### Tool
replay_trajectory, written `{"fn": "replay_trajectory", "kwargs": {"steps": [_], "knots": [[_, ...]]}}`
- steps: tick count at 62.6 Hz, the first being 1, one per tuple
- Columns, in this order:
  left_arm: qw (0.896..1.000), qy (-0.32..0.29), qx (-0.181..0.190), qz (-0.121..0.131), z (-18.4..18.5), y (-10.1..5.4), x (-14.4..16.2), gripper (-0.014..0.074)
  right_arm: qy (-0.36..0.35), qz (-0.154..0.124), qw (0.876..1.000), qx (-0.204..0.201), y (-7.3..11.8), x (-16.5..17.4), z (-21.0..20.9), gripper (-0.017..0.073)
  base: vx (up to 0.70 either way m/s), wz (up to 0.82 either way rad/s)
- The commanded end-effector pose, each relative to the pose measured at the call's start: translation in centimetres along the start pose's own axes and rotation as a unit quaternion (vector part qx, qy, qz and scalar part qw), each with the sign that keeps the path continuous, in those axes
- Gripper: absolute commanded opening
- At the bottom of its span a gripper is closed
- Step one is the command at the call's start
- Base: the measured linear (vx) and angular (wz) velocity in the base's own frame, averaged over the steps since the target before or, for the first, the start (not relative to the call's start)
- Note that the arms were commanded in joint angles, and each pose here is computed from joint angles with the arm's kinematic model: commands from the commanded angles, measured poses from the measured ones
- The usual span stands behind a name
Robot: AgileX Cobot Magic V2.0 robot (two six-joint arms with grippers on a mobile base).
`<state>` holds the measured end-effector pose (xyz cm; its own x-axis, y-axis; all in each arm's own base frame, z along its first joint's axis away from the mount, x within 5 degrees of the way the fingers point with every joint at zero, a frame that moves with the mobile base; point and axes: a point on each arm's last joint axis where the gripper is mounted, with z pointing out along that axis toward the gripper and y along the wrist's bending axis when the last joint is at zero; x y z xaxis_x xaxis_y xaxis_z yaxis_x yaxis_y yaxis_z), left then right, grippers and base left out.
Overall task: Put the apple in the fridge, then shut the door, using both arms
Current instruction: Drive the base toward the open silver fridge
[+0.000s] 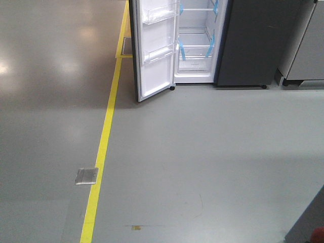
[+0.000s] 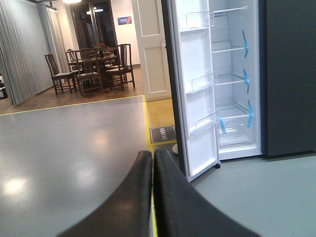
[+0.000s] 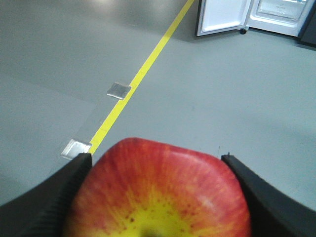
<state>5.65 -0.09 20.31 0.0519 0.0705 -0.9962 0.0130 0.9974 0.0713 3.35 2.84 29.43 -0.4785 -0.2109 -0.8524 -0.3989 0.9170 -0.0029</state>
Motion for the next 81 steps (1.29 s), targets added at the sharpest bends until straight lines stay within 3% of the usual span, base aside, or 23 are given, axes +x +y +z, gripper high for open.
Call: {"fn": "replay_trajectory", "kwargs": {"steps": [1, 81], "knots": [[0.999, -0.034, 0.001, -0.005, -0.08, -0.05, -0.04, -0.0006, -0.042, 0.004, 0.999, 0.006, -0.10, -1.32, -0.38, 0.0356, 0.29, -0.01], [0.999, -0.034, 0.001, -0.005, -0.08, -0.05, -0.04, -0.0006, -0.042, 0.004, 0.999, 0.006, -0.10, -1.32, -0.38, 0.0356, 0.28, -0.01]]}}
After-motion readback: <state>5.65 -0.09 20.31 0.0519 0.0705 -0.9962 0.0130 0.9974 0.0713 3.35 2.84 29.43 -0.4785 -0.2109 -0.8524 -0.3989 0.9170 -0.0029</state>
